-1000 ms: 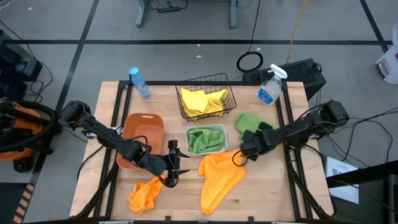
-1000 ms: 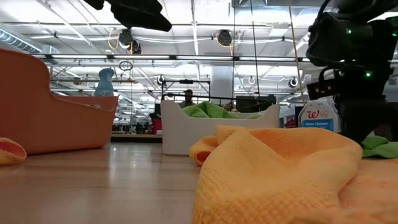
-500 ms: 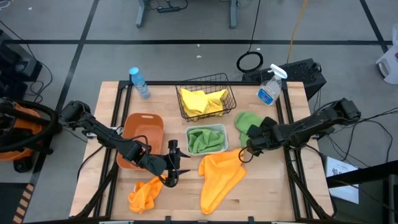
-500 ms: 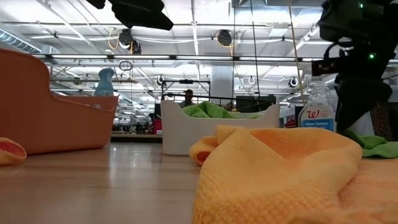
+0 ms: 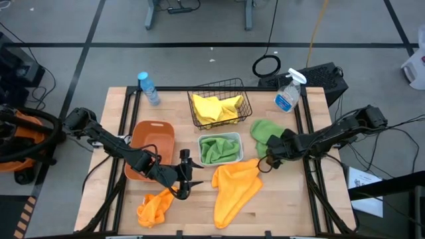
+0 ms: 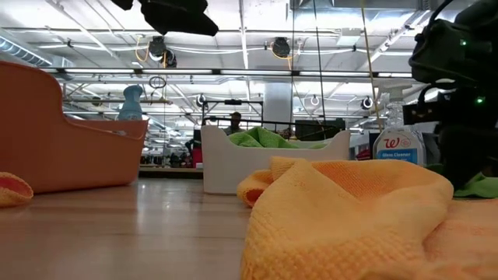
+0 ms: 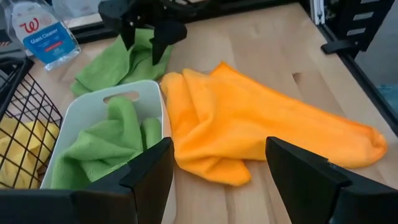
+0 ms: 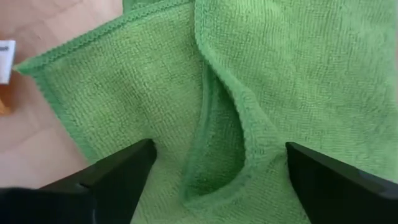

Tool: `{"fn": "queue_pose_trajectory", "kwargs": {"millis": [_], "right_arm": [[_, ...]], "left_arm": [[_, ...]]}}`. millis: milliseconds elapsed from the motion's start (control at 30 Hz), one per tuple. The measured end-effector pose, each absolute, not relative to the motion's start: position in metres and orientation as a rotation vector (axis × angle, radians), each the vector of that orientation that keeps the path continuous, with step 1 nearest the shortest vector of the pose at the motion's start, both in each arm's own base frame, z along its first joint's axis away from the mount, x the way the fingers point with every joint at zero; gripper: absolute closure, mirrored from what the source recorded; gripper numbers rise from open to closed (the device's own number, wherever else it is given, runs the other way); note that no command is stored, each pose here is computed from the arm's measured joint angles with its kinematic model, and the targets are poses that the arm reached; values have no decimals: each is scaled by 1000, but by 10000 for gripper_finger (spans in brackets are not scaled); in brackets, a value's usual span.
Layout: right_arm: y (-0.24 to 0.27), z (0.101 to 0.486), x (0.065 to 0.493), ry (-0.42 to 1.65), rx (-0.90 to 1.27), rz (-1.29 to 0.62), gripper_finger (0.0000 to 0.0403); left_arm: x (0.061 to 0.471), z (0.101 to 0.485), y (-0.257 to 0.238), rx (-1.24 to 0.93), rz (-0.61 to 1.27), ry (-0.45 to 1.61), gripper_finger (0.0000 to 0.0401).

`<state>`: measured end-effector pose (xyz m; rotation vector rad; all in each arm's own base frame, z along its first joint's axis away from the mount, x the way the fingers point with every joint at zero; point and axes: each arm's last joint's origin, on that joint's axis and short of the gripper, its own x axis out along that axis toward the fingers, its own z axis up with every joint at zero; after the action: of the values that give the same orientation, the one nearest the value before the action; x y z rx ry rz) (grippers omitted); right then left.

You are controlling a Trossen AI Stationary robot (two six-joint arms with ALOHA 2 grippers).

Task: Sort microfiber towel by color & place in baskets
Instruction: Put the green towel into the white bin

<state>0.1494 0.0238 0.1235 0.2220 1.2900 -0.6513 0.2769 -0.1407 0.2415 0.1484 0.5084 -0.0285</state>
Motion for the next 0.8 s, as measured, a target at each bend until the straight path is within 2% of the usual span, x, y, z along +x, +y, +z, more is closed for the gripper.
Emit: {"fn": "queue_pose_trajectory", "kwargs": {"millis": [67, 167, 400, 433, 633, 800], "right_arm": [[24, 123, 149, 1291, 252, -654, 78], [25, 122, 150, 1281, 282, -645, 145], [28, 120, 152, 1234, 318, -650, 358], [29, 120, 153, 1224, 313, -642, 378], [39, 131, 158, 1179, 297, -653, 383], [53, 163, 173, 1116, 223, -637, 396]], "left_arm": [[277, 243, -141, 144, -30, 497, 143], [278, 243, -141, 144, -30, 496, 143], [278, 242, -141, 144, -30, 496, 143], [278, 242, -142, 146, -30, 497, 143], [283, 236, -142, 171, -29, 500, 143], [289, 238, -139, 168, -17, 459, 143]]}}
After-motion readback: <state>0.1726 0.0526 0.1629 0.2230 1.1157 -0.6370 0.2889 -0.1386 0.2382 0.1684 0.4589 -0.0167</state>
